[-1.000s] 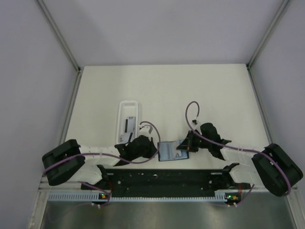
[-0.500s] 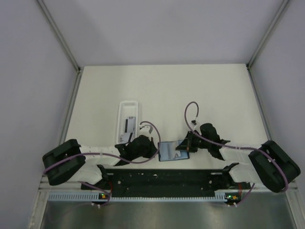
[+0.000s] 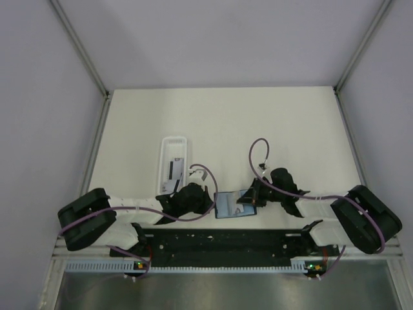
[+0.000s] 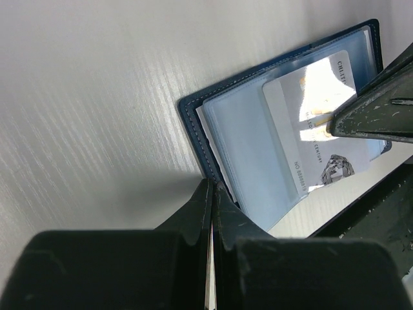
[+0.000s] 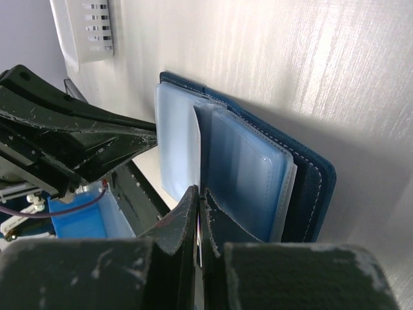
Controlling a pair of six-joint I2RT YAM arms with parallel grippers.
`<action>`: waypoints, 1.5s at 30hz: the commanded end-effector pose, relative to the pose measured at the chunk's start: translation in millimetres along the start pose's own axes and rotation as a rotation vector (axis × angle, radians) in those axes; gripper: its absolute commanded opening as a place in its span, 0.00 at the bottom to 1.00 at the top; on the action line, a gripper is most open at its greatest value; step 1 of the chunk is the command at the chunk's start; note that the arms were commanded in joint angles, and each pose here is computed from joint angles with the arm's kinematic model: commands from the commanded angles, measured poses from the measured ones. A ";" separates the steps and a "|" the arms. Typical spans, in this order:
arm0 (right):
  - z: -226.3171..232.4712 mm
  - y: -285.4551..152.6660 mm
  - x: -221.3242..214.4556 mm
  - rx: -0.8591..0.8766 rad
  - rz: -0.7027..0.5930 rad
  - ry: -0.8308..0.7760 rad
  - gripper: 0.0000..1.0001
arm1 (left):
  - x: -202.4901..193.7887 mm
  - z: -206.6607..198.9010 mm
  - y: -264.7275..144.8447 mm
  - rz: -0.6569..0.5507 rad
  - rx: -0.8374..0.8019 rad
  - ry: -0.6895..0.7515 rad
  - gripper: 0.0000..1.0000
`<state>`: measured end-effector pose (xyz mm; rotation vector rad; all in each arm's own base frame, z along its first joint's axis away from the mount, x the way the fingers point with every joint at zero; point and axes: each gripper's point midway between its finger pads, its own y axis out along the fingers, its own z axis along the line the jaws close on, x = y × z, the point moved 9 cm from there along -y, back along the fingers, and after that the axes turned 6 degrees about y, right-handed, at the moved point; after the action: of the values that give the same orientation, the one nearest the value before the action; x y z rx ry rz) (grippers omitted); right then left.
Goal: Put the credit cards into the card holder
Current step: Insert the credit card into the card holder.
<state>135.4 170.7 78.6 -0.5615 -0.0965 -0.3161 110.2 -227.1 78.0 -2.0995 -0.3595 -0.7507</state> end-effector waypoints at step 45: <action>45.8 7.6 -7.0 -0.125 0.006 -0.167 0.53 | 3.1 -12.6 -1.8 0.004 -0.109 -0.025 0.00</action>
<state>127.6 205.6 95.7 -0.6294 -0.1692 -0.2646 106.7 -230.4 78.8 -2.1542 -0.3121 -0.7370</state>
